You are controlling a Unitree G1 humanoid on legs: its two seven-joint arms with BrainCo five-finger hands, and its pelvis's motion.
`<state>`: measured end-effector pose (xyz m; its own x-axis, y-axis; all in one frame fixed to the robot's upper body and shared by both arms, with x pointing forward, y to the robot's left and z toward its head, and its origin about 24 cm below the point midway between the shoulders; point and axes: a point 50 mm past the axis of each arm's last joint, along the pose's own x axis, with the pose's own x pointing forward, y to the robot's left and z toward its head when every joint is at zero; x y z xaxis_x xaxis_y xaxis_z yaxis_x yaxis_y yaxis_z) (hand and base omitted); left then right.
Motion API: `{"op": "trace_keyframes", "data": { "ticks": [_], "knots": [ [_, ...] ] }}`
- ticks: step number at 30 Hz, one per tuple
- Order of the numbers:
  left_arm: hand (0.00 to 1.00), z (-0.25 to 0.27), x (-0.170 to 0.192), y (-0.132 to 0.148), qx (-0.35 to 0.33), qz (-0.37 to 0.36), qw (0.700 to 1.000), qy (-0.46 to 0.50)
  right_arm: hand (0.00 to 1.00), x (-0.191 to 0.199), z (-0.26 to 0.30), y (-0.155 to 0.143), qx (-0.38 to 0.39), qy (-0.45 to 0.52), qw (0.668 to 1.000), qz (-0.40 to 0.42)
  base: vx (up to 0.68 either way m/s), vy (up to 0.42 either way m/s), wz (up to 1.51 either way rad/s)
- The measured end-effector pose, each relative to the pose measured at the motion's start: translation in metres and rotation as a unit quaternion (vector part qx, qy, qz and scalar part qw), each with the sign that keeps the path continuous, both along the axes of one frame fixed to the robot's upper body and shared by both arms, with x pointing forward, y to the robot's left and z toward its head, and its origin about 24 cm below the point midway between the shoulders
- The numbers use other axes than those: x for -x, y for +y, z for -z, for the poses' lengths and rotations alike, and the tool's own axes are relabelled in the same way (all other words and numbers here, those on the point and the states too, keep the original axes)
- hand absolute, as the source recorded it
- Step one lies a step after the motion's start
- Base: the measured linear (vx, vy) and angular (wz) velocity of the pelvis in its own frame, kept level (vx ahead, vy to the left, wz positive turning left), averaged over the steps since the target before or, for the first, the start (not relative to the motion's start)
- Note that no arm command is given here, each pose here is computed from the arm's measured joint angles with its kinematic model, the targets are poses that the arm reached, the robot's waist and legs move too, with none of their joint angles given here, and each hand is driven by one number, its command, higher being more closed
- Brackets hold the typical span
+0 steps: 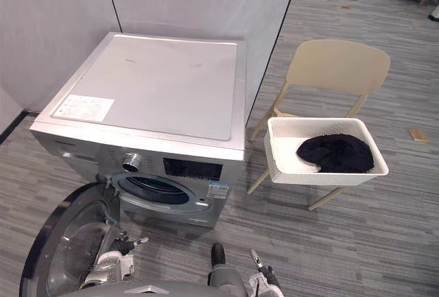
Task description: Pick up the laundry basket with both hands and put the clothes into the washing machine.
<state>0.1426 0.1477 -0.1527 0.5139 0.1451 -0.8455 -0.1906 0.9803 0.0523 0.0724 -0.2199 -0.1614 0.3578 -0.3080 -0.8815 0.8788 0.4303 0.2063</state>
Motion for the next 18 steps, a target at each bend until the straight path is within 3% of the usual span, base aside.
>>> {"op": "trace_keyframes", "data": {
  "ticks": [9,13,18],
  "knots": [
    [0.00,-0.001,-0.001,0.005,0.001,0.025,1.000,-0.011,0.00,0.001,0.003,-0.002,0.001,0.027,0.999,-0.026,0.02,0.014,0.39],
    [0.00,0.005,0.018,0.008,0.005,0.013,1.000,0.010,0.00,-0.031,-0.004,-0.002,0.021,-0.009,0.997,-0.071,-0.11,0.019,0.20],
    [0.00,0.012,0.046,0.026,0.014,-0.081,0.996,0.044,0.00,-0.097,-0.027,0.022,0.023,-0.110,0.985,-0.130,-0.19,0.147,-0.21]
  ]
}}
